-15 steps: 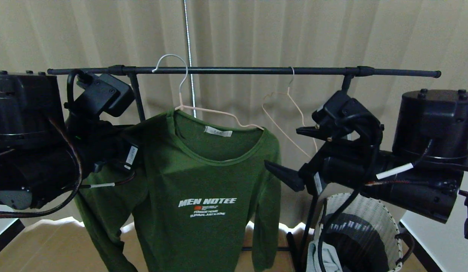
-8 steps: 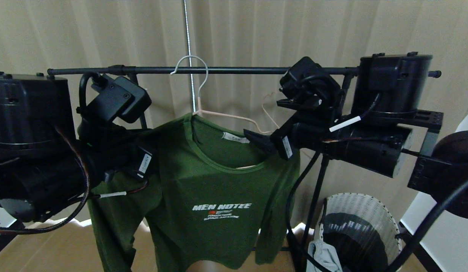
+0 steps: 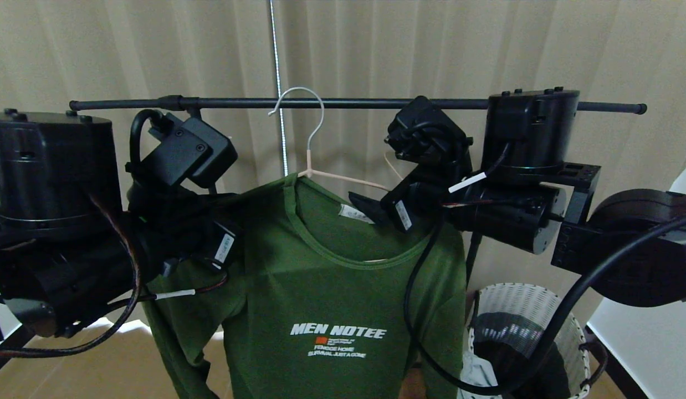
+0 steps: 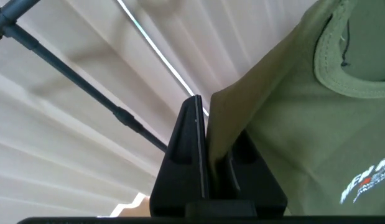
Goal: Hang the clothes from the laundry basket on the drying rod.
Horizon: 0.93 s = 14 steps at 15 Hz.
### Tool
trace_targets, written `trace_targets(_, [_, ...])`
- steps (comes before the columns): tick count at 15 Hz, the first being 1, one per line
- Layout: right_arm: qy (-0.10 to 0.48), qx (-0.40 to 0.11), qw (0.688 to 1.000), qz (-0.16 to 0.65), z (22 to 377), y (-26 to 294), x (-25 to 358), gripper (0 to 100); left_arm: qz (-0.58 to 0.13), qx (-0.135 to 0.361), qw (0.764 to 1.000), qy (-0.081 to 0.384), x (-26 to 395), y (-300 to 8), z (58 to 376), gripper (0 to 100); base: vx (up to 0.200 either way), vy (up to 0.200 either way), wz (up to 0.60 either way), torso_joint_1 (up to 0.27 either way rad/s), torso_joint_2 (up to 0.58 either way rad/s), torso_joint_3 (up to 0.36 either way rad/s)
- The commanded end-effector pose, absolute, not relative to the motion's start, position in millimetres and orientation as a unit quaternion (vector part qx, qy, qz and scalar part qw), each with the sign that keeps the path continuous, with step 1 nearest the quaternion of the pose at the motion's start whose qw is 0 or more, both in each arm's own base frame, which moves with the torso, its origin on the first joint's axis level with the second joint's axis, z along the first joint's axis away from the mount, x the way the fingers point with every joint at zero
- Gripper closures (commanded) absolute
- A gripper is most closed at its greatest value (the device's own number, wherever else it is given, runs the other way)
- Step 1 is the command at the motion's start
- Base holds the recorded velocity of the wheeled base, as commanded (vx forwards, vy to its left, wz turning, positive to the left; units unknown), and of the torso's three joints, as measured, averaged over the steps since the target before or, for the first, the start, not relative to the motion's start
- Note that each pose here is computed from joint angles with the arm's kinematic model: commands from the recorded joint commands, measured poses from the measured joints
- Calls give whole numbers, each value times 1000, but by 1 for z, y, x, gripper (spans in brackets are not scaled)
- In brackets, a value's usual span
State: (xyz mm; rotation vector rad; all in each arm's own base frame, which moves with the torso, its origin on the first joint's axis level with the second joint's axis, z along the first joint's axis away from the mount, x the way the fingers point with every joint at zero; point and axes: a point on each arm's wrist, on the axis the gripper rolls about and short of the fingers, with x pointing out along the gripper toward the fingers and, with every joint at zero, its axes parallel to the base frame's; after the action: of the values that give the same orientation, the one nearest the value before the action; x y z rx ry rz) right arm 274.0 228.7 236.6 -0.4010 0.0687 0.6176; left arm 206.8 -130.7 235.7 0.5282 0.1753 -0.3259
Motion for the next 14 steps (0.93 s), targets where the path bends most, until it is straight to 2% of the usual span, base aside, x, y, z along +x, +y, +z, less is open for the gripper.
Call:
trace_targets(1, [35,-197,932,303,235,230,274,0,-161,260,948,86,207,-131,236,100,0,0,0,0,0,0])
trace_targets(2, [35,-197,932,304,235,230,273,0,-161,260,948,85,207,-131,236,100,0,0,0,0,0,0])
trace_targets(3, [35,-197,931,305,235,230,272,100,-161,261,948,86,207,-131,236,100,0,0,0,0,0,0])
trace_targets(12, [29,-194,931,307,237,231,270,100,-160,258,949,83,205,-130,237,100,0,0,0,0,0,0])
trace_targets(13, [30,-194,931,307,236,231,270,100,-160,258,949,82,205,-130,238,0,0,0,0,0,0,0])
trace_targets(14, [30,-194,931,307,236,230,270,100,-161,256,950,81,205,-130,238,0,0,0,0,0,0,0])
